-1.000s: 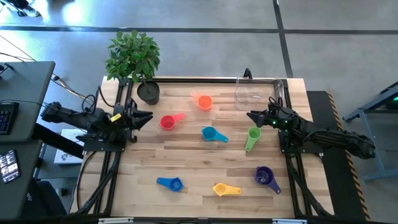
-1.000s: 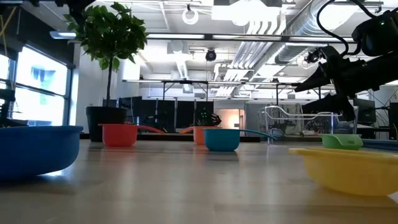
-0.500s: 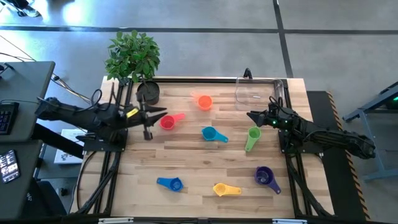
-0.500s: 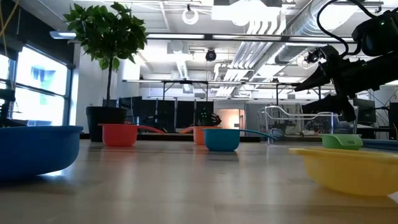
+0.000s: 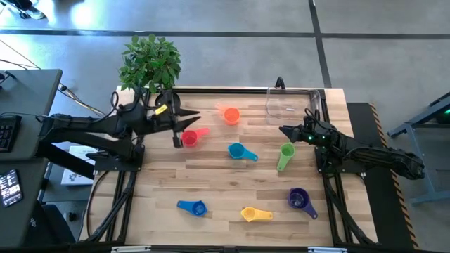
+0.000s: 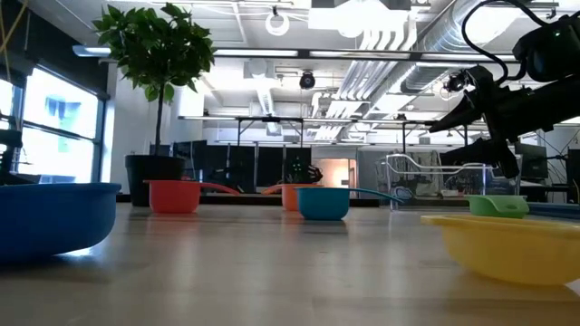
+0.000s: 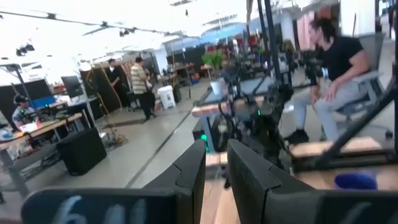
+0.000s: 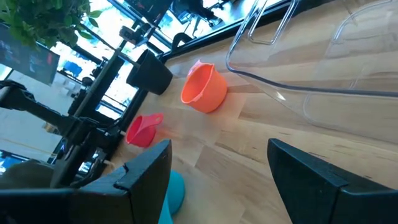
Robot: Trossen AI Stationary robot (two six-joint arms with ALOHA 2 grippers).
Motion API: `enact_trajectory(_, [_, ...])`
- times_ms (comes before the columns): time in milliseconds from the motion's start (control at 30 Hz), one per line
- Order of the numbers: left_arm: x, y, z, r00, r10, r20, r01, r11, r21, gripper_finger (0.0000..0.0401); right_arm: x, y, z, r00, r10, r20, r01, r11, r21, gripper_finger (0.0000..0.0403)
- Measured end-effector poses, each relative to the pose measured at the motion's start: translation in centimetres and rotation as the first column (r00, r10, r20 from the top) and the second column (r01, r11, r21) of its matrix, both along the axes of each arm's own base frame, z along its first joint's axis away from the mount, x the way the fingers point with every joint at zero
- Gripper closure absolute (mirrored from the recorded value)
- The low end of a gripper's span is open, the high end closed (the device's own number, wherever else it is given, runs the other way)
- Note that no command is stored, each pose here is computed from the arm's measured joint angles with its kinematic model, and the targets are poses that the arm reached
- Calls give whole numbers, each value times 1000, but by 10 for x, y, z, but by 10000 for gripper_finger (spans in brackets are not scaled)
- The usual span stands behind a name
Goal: Nest measuring cups in basket
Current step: Stack the orange measuring cup on top of the purple measuring cup
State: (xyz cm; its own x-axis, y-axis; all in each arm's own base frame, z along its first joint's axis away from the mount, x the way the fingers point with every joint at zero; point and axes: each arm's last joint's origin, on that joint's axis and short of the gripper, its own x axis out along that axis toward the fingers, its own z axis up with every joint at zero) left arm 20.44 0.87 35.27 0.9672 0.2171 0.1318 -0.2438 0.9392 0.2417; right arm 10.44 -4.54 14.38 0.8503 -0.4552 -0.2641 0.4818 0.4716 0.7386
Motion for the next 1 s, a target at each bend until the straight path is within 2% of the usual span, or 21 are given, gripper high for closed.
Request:
enact_trajectory(167, [2, 2, 8, 997, 13, 74, -18, 997, 75, 341, 0, 0, 0, 1000, 0, 1, 0, 1000, 0, 146])
enact_trajectory(333, [2, 6, 9, 997, 1, 78, -12, 990, 141, 339, 0, 0, 0, 1000, -4, 11, 4, 1000, 19, 146])
enact_trajectory(433, [2, 11, 9, 998, 15, 69, -25, 989, 149, 330, 0, 0, 0, 1000, -9, 21, 9, 999, 36, 146])
enact_trajectory(733, [23, 28, 26, 993, 52, -103, -40, 993, 114, 266, 1, 0, 4, 998, -11, 55, 10, 1000, 19, 146])
enact_trajectory(900, [44, 35, 27, 983, 62, -172, -44, 994, 105, 260, 1, -1, 5, 998, -29, 62, 28, 1000, 14, 146])
enact_trajectory(1000, [59, 40, 18, 966, 38, -257, -4, 991, 132, 264, 1, -2, 6, 996, -56, 76, 56, 998, 3, 146])
